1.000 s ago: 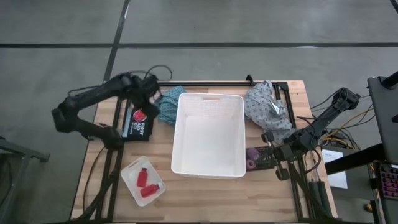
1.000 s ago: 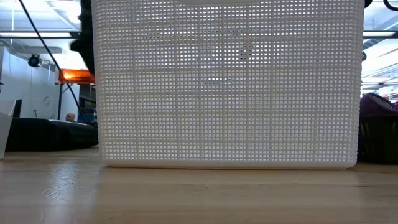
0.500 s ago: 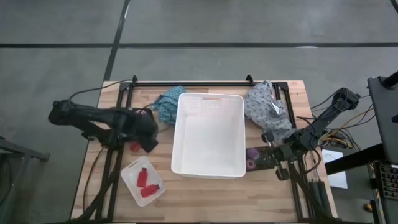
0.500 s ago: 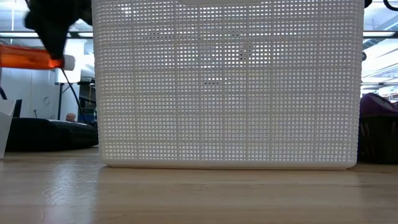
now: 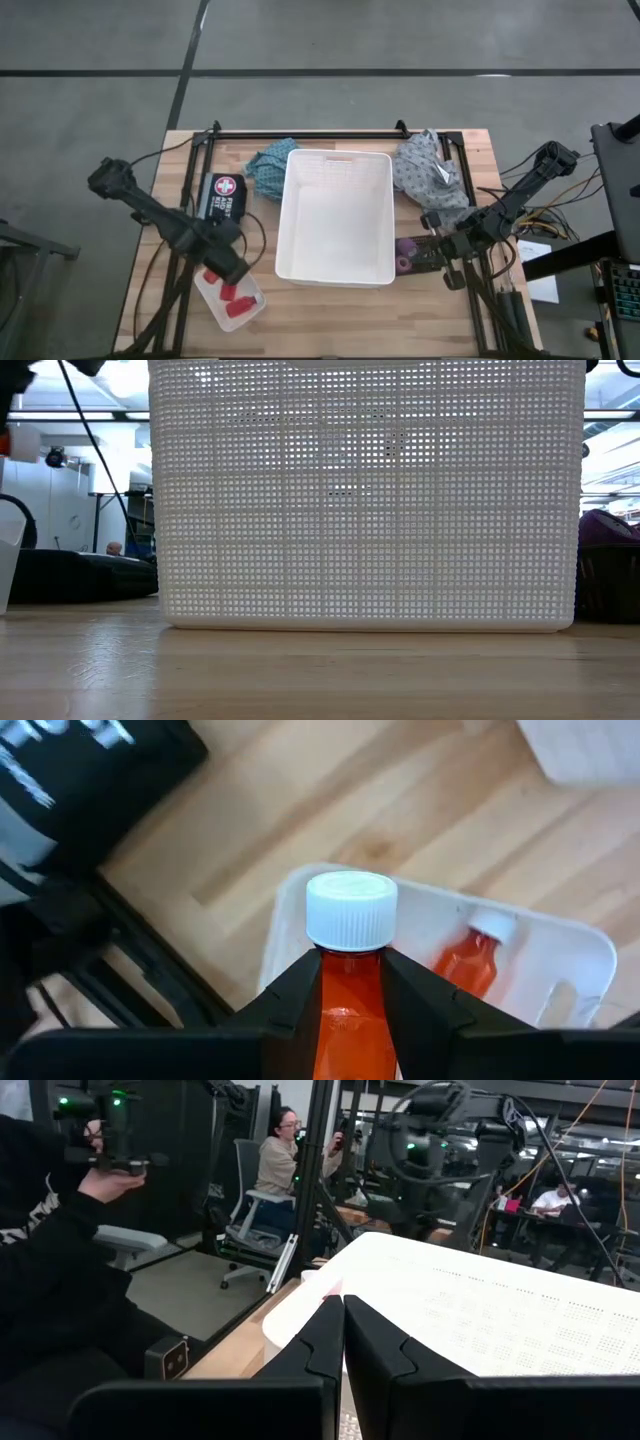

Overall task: Pick & place medical supplies in basket/bin
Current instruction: Put the orange bottle into the white bin

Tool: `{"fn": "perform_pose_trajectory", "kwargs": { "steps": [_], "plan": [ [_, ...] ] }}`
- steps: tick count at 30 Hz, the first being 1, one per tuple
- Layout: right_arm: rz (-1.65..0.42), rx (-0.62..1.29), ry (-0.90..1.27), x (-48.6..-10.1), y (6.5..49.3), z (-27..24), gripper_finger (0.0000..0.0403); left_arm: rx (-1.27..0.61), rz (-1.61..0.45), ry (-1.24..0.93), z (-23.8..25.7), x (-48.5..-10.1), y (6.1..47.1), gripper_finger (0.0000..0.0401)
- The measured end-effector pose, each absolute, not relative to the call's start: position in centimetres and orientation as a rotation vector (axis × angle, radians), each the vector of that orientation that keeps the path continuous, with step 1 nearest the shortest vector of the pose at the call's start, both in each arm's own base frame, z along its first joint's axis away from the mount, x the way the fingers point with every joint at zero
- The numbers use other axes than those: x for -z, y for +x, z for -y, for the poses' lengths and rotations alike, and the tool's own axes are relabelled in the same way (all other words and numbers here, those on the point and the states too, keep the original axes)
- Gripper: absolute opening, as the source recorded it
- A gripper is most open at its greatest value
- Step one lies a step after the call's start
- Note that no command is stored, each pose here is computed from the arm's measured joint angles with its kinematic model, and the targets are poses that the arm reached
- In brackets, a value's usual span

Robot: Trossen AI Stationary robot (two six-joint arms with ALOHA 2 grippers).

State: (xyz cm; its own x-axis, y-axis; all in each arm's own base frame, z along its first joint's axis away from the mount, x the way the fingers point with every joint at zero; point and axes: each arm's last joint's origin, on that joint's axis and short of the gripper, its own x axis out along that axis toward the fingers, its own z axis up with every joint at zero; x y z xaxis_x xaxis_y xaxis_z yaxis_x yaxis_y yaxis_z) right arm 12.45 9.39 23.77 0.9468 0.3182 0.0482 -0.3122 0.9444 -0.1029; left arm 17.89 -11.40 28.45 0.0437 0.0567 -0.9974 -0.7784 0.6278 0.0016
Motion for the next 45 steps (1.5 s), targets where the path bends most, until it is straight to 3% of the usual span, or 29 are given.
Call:
{"fn": "perform_pose_trajectory", "kwargs": {
  "steps": [22, 45],
  "plan": [
    [0.064, -0.322, -0.094, -23.8, 12.5, -9.4, 0.0008, -0.745, -1.537, -0.534, 15.3, -23.7, 20.2, 0.0102],
    [0.064, -0.321, -0.094, -23.8, 12.5, -9.4, 0.0008, -0.669, -1.632, -0.686, 16.2, -24.2, 19.9, 0.0102]
  ]
}}
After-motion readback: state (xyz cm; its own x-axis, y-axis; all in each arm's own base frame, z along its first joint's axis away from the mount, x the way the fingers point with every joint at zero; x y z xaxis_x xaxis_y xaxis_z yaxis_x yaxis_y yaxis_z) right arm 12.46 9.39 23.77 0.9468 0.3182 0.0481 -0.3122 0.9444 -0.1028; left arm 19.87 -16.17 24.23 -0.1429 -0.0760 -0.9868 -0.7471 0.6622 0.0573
